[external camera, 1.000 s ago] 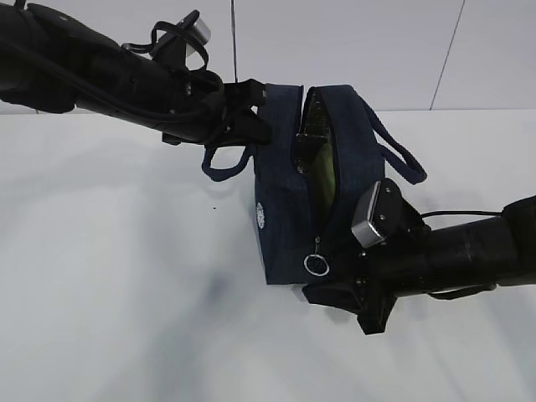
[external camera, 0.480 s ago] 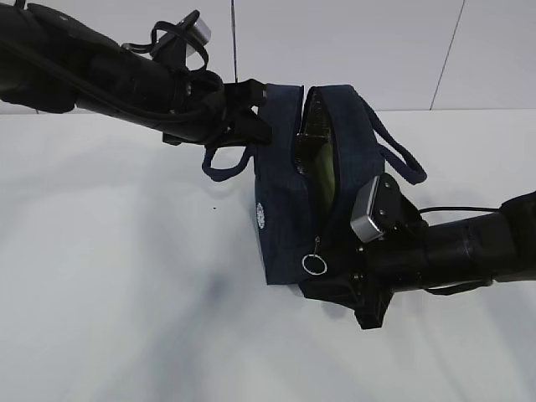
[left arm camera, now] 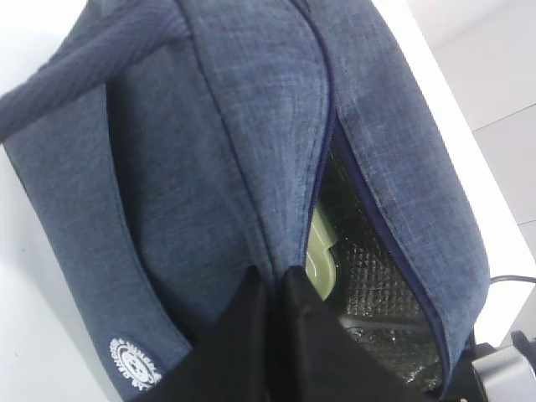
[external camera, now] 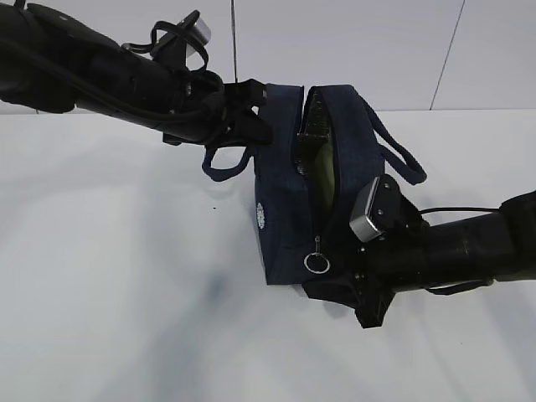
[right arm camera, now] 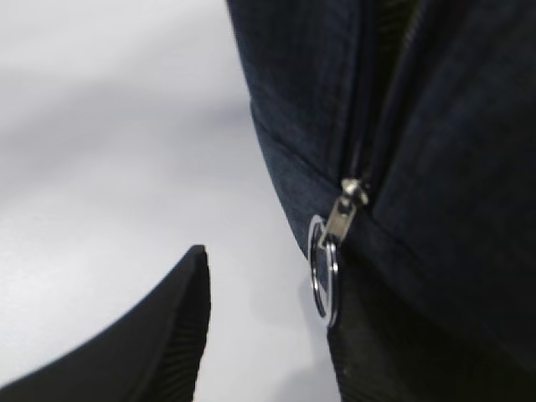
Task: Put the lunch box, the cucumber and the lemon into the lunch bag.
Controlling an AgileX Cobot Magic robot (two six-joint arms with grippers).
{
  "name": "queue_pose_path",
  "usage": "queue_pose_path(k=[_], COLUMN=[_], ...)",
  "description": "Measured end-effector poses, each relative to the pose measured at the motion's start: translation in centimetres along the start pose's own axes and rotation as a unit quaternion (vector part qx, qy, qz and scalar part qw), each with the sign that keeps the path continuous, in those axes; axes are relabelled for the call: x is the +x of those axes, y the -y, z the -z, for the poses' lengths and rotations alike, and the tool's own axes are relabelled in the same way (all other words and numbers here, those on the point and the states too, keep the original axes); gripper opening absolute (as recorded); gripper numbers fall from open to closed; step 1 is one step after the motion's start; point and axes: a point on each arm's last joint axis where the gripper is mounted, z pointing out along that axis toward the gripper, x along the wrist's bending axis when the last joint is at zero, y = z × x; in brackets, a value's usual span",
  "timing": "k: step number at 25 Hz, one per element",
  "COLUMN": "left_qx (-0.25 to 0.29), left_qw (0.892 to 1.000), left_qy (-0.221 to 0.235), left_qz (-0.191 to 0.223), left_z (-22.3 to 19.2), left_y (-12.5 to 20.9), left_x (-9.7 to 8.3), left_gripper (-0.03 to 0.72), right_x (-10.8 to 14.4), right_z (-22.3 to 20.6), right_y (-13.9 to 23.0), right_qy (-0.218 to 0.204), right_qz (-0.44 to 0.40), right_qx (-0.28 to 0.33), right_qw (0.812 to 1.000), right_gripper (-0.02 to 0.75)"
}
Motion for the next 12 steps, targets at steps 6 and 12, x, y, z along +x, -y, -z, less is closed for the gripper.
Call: queue_pose_path(k=[6, 12], left_qx=[0.0, 0.0], left_qw=[1.0, 1.0], left_qy=[0.0, 0.0], left_qz=[0.0, 0.0], left_z=[0.0, 0.0], left_y=[0.0, 0.0], left_x=[0.0, 0.0], left_gripper=[-0.005, -0.005], right_x=[-0.8, -1.4], right_z=[-0.1, -0.2], right_y=[-0.6, -1.1], right_qy=[0.013, 0.019], right_qz=[0.008, 0.006], right_qx=[0.001, -0.002], right_qw=[1.0, 1.0], right_gripper=[0.354, 0.354])
